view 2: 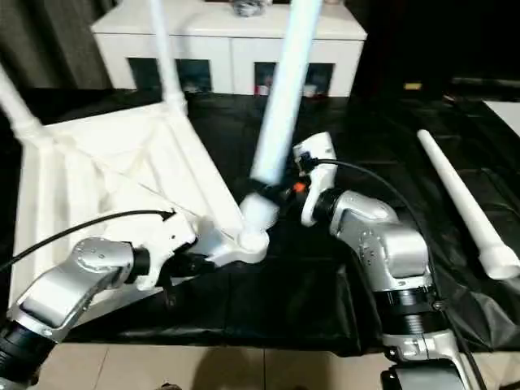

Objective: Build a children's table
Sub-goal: Insert table leg to table base

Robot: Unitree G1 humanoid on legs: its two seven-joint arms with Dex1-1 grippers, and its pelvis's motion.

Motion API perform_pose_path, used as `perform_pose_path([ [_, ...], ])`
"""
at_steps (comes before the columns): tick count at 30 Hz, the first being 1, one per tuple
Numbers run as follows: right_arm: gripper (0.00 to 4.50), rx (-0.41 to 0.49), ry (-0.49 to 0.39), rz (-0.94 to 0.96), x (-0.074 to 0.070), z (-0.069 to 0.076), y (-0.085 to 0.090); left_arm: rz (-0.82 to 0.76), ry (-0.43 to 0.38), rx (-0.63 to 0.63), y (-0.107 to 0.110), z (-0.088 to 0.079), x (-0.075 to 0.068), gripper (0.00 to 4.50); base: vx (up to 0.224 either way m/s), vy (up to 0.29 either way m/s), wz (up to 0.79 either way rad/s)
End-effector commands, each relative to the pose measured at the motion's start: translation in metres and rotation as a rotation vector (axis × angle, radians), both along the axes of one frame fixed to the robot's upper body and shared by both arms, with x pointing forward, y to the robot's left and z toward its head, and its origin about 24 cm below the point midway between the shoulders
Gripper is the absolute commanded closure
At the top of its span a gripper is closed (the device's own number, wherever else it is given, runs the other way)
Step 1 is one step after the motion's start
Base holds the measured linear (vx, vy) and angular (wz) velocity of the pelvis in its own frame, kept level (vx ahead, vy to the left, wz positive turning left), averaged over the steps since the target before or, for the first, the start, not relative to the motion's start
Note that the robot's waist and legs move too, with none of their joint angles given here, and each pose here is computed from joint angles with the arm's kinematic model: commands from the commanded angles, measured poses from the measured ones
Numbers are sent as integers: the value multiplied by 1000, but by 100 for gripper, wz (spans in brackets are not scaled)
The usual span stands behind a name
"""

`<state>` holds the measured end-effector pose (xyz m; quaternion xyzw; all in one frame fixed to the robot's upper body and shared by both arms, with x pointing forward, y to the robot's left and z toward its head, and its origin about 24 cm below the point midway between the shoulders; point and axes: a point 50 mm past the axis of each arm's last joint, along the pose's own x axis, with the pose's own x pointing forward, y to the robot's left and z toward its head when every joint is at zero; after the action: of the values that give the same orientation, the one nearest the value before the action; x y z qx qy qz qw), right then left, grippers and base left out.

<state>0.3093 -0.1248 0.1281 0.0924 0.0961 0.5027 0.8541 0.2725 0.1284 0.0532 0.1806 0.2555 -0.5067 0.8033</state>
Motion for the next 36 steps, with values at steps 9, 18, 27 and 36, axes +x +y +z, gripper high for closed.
perform_pose_path([
  [9, 264, -120, 57, 51, -5, -17, -5, -31, -19, 31, 3, -3, 5, 450, 0, 0, 0],
  [18, 264, -101, 77, 0, 2, -28, -3, -141, -35, -6, 1, 3, 4, 450, 0, 0, 0],
  [27, 264, -64, 94, -28, 11, -37, 5, -167, -55, 2, 1, 4, 8, 450, 0, 0, 0],
  [36, 264, -70, 111, -58, 10, -50, 1, -153, -80, -47, 1, 8, 10, 450, 0, 0, 0],
])
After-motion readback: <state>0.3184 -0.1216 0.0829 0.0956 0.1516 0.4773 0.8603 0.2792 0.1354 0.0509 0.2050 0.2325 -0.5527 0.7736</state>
